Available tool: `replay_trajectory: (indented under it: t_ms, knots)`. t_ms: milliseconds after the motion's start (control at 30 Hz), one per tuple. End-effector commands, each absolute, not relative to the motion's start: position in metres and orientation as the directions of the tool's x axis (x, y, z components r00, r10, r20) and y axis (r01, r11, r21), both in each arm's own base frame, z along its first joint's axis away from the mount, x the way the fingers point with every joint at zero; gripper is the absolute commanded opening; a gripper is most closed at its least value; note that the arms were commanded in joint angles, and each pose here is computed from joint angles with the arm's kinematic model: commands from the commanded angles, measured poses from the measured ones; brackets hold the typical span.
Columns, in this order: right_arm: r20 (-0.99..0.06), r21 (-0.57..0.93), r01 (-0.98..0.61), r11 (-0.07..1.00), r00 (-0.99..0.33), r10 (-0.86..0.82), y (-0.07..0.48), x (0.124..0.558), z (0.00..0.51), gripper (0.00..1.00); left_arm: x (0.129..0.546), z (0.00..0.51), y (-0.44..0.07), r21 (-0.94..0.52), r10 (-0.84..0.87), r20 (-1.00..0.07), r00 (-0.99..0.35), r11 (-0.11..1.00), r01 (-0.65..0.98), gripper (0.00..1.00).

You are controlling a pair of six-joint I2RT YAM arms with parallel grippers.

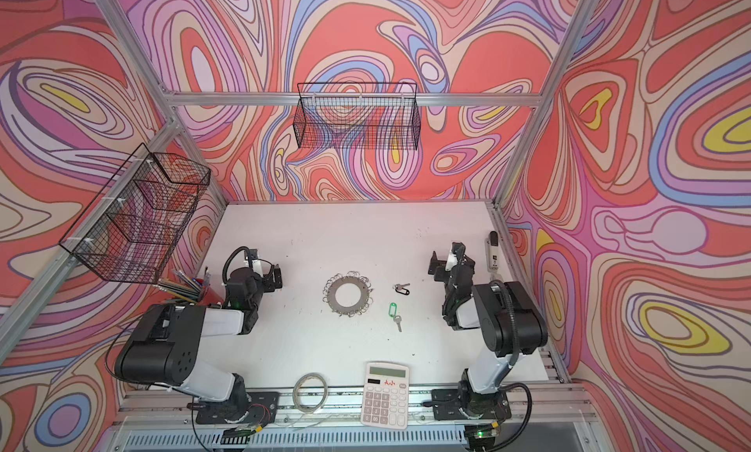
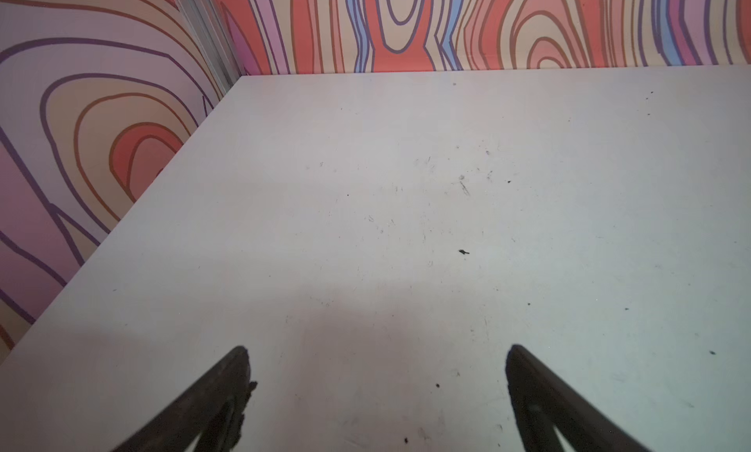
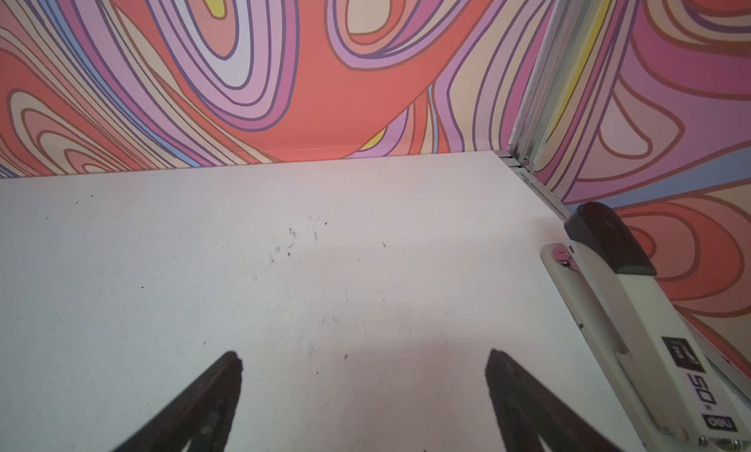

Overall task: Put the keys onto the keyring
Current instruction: 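Raise both grippers from rest and move them toward the ringed metal disc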

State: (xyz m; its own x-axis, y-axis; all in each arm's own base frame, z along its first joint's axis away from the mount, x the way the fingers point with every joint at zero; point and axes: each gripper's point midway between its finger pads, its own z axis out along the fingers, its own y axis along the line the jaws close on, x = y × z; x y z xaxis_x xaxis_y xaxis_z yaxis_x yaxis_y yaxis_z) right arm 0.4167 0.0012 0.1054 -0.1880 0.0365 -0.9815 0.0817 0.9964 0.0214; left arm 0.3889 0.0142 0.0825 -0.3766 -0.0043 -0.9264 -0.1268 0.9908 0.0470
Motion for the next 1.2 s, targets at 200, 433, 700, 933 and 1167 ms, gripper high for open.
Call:
replay_trajectory:
  t_ms: [200,433,700,933,1167]
  knots:
    - [-0.981,0.016,0.082,0.997,-0.19,0.032,-0.0003,0.4166,0.1055,0.98,0.3931,0.0897,0.0155,0.038,-0.009,-0.937,-0.35,0.991,-0.129,1.0]
    - [-0.981,0.018,0.081,0.997,-0.192,0.034,-0.0001,0.4171,0.105,0.98,0.3947,0.0886,0.0113,0.041,0.002,-0.934,-0.358,0.994,-0.102,1.0]
    - [-0.981,0.021,0.08,0.997,-0.192,0.036,0.0002,0.4176,0.1051,0.98,0.3946,0.0882,0.011,0.04,0.002,-0.933,-0.36,0.994,-0.1,1.0]
    - [-0.981,0.018,0.081,0.997,-0.191,0.033,0.0,0.4166,0.1053,0.98,0.3942,0.0883,0.011,0.041,0.002,-0.934,-0.359,0.994,-0.1,1.0]
    - [-0.981,0.018,0.081,0.997,-0.19,0.034,-0.0001,0.4172,0.1056,0.98,0.3933,0.0899,0.0115,0.04,0.002,-0.937,-0.35,0.994,-0.103,1.0]
